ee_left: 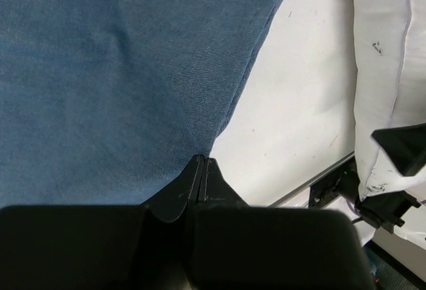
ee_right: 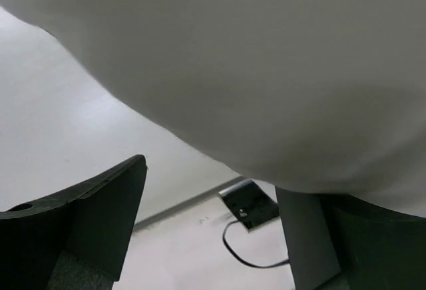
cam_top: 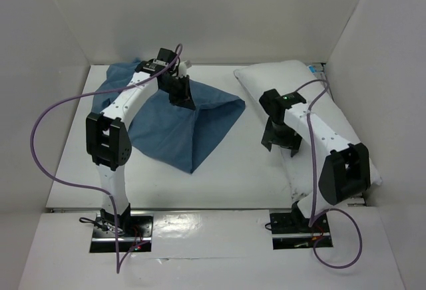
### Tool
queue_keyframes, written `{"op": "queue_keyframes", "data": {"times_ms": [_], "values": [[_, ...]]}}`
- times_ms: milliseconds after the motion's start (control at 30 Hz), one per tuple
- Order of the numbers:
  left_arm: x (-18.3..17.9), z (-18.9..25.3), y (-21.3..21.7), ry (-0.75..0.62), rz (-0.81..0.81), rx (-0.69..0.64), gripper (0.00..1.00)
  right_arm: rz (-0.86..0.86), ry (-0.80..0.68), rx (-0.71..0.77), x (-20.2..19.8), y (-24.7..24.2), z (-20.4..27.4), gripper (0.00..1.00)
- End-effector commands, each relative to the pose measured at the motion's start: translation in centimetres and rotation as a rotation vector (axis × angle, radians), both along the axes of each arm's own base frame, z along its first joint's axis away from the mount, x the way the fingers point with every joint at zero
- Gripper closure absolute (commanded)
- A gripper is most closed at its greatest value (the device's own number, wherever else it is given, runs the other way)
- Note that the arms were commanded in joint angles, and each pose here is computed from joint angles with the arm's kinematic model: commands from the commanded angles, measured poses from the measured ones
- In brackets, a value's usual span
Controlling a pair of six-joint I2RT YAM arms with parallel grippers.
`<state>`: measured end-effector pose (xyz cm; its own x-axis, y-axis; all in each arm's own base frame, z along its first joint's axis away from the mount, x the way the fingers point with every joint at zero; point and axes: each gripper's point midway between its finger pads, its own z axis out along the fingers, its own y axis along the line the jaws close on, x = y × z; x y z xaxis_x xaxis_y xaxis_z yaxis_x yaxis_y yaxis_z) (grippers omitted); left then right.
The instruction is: Put the pillow into the pillowcase
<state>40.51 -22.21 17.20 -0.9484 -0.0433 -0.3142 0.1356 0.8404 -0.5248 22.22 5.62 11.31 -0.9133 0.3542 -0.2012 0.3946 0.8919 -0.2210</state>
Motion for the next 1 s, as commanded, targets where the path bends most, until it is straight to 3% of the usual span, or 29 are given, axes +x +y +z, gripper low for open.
{"op": "queue_keyframes", "data": {"times_ms": [0,67,200,300,467,600,733,800,833,900,933,967], "values": [[0.9,1.9,-0.2,-0.055,-0.016,-0.042,1.00,-0.032,-0.204,-0.044,3.7,0.0,3.6,0.16],[0.8,2.0,-0.3,-0.053,-0.021,-0.051,1.00,0.081,-0.295,0.008,6.3,2.4,5.5,0.16],[0.6,2.1,-0.3,-0.054,-0.021,-0.051,1.00,0.154,-0.566,0.056,11.8,5.2,11.9,0.15],[0.8,2.0,0.6,-0.061,0.003,-0.027,1.00,0.192,-0.689,0.031,15.4,5.9,14.9,0.13],[1.3,2.1,1.6,-0.054,0.034,-0.038,1.00,0.178,-0.694,-0.113,21.1,5.3,13.9,0.09],[1.5,2.1,2.0,-0.054,0.043,-0.037,1.00,0.146,-0.616,-0.240,26.4,4.2,9.5,0.04],[1.6,1.9,2.8,-0.055,0.064,-0.019,1.00,0.163,-0.530,-0.272,28.2,3.7,5.7,0.02],[1.4,1.4,3.4,-0.043,0.079,-0.005,1.00,0.185,-0.527,-0.240,28.7,4.5,4.6,0.10],[1.5,1.1,4.0,-0.029,0.098,-0.005,1.00,0.198,-0.512,-0.222,28.7,4.3,3.9,0.20],[1.5,0.5,4.4,-0.017,0.108,-0.002,1.00,0.227,-0.529,-0.142,28.9,5.7,3.4,0.56],[1.3,0.2,4.4,-0.016,0.108,-0.001,1.00,0.249,-0.526,-0.114,28.2,6.0,3.4,0.91],[1.2,-0.2,4.8,-0.006,0.117,0.001,1.00,0.253,-0.548,-0.090,28.3,6.3,3.7,1.00]]}}
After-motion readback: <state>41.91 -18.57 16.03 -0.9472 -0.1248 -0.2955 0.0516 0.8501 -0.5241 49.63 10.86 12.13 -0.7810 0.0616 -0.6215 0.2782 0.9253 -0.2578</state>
